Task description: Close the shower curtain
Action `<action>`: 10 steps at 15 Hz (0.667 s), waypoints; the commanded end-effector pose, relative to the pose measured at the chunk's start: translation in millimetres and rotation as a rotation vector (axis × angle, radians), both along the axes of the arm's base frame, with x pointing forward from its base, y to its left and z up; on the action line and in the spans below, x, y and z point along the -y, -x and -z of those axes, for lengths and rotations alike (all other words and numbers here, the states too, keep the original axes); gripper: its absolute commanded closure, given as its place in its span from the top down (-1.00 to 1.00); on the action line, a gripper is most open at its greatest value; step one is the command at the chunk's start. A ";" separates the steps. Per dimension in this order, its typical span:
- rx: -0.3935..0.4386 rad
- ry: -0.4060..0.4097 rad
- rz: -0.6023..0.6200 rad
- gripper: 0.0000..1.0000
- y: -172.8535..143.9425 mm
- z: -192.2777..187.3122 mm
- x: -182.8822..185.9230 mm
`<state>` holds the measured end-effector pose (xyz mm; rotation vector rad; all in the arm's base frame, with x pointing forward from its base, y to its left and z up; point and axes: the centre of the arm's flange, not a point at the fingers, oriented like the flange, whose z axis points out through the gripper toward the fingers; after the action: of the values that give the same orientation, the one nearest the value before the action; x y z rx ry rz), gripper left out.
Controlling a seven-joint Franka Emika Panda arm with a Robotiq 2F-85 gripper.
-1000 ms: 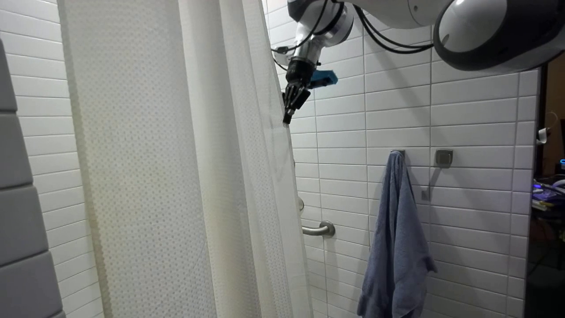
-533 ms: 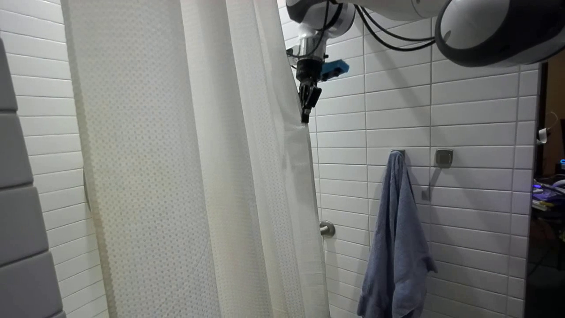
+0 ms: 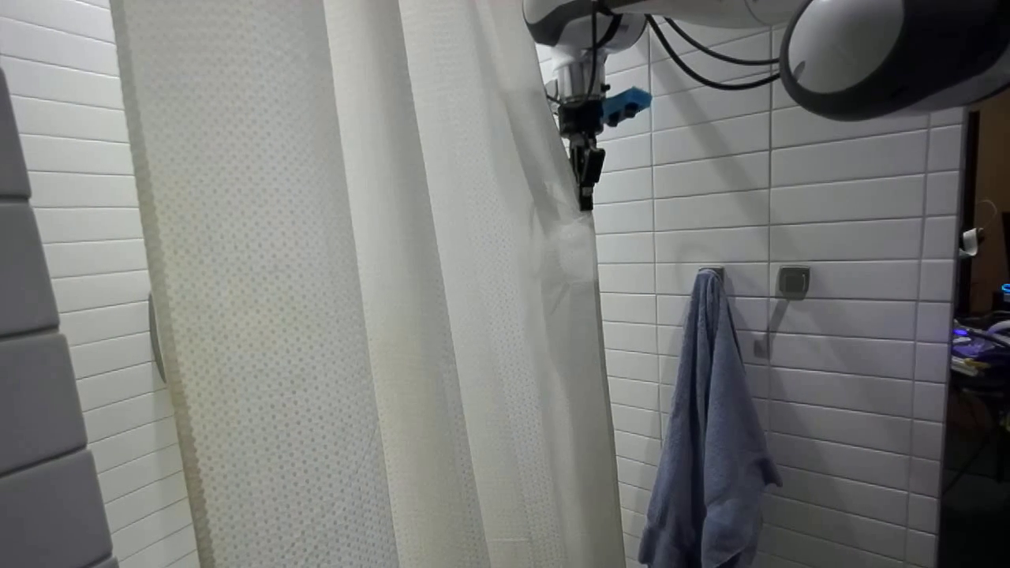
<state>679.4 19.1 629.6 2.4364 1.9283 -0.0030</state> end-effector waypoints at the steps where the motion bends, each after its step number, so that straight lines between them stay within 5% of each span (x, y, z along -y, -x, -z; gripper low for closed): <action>1: -0.015 0.077 0.081 -0.99 -1.0 -11.4 20.0; 10: -0.016 0.164 0.246 -0.99 3.0 -27.5 56.5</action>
<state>669.4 -29.4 642.9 2.5259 1.6496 -0.1272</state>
